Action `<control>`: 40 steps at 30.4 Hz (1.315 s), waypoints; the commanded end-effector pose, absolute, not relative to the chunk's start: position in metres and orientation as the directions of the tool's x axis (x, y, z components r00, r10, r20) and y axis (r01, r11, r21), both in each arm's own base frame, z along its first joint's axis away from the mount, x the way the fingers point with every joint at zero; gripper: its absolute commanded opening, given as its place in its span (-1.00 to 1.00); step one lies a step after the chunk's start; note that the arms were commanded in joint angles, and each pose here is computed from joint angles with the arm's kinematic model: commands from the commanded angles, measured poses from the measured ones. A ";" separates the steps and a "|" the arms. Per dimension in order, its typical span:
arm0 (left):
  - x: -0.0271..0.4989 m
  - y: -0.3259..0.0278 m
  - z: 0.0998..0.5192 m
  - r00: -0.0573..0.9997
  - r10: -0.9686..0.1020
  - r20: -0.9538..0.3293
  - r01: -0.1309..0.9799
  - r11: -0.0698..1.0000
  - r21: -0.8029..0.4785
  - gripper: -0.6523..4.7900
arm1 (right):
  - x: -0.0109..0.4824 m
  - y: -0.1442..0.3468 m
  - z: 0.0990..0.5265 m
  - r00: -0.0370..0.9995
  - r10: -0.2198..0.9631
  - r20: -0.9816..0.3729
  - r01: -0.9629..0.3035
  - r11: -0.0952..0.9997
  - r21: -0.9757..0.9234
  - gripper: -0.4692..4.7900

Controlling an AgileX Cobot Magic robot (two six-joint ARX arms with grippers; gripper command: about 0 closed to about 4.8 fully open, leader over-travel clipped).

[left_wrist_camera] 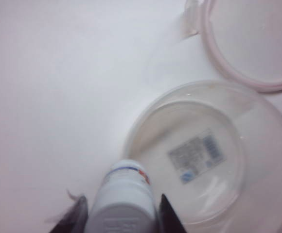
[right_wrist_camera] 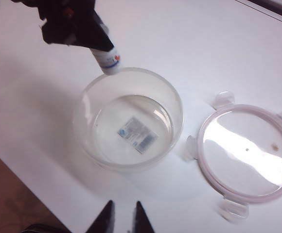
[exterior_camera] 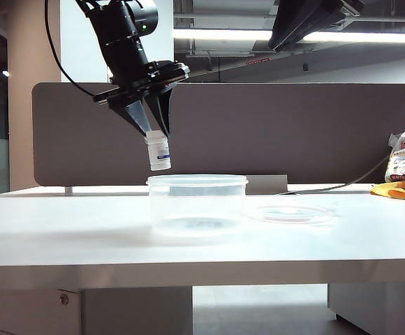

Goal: Remove the lid of the round box, pick up the small white medicine bottle inside, and place it on the table.

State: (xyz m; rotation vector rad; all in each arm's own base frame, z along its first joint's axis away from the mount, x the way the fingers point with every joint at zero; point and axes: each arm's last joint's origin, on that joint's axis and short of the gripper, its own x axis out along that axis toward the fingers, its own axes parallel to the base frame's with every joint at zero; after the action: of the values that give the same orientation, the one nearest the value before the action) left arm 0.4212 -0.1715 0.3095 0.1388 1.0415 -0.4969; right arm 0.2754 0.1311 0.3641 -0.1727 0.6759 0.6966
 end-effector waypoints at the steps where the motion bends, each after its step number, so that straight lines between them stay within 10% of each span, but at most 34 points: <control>1: 0.423 -0.161 0.315 0.420 -0.324 -0.848 0.439 0.890 -0.122 -0.31 | 0.275 0.131 0.366 0.572 0.538 -0.619 -0.646 0.761 0.064 -0.62; 40: 0.455 -0.137 0.258 0.351 -0.197 -0.915 0.361 0.930 -0.062 -0.30 | 0.275 0.131 0.366 0.572 0.537 -0.620 -0.646 0.761 0.064 -0.62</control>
State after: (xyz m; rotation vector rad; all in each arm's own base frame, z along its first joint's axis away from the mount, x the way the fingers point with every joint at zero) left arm 0.4541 -0.1376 0.2563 0.1606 1.1679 -0.3674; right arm 0.2750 0.1308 0.3636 -0.1732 0.6829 0.6957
